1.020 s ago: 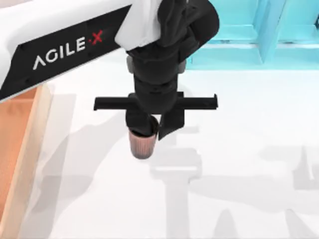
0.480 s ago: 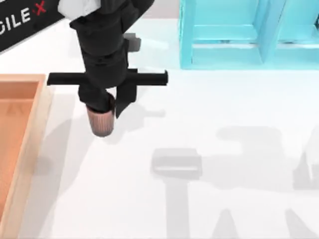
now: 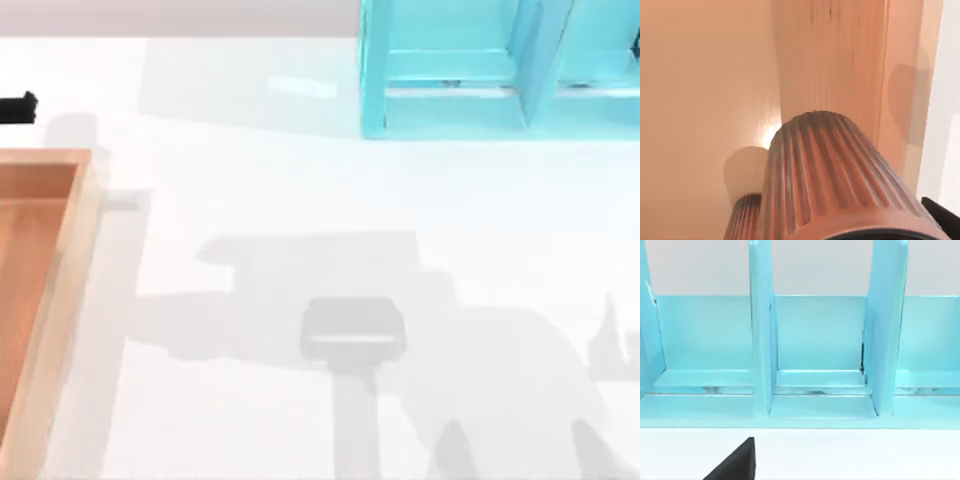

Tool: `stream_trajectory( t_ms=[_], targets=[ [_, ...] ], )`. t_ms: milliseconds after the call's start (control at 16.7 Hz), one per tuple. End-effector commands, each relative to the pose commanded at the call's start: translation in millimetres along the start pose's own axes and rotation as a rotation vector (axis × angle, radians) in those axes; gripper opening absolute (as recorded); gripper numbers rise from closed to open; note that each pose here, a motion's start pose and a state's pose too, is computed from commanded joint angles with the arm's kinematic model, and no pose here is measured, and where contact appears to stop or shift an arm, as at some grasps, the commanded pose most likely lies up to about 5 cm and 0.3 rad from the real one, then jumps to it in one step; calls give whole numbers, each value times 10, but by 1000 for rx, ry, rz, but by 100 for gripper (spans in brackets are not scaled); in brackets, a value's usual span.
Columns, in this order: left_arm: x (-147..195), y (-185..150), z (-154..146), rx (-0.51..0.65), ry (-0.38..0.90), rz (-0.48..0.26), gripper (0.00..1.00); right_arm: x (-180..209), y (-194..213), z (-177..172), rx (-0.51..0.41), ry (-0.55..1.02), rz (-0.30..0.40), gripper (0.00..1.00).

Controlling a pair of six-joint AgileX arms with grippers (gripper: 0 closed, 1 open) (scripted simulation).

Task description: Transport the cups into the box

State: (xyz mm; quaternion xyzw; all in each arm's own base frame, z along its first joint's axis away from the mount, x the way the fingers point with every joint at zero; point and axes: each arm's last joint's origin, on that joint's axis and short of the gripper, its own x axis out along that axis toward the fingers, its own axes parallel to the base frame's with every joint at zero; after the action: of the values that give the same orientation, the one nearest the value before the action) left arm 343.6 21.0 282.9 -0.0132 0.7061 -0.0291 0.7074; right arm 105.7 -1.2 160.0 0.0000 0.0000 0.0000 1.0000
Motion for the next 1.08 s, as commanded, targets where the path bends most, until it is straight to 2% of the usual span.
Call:
stream_trajectory(
  t_ms=[120, 300, 720, 1080],
  targets=[
    [-62, 343, -127, -1, -8, -7, 0, 0, 0, 0, 0, 0, 0, 100],
    [-111, 584, -260, -2, -16, -12, 0, 0, 0, 0, 0, 0, 0, 100],
    [-85, 596, -256, 2, -20, -8, 0, 0, 0, 0, 0, 0, 0, 100],
    [311, 646, -247, 0, -22, -9, 0, 0, 0, 0, 0, 0, 0, 100]
  ],
)
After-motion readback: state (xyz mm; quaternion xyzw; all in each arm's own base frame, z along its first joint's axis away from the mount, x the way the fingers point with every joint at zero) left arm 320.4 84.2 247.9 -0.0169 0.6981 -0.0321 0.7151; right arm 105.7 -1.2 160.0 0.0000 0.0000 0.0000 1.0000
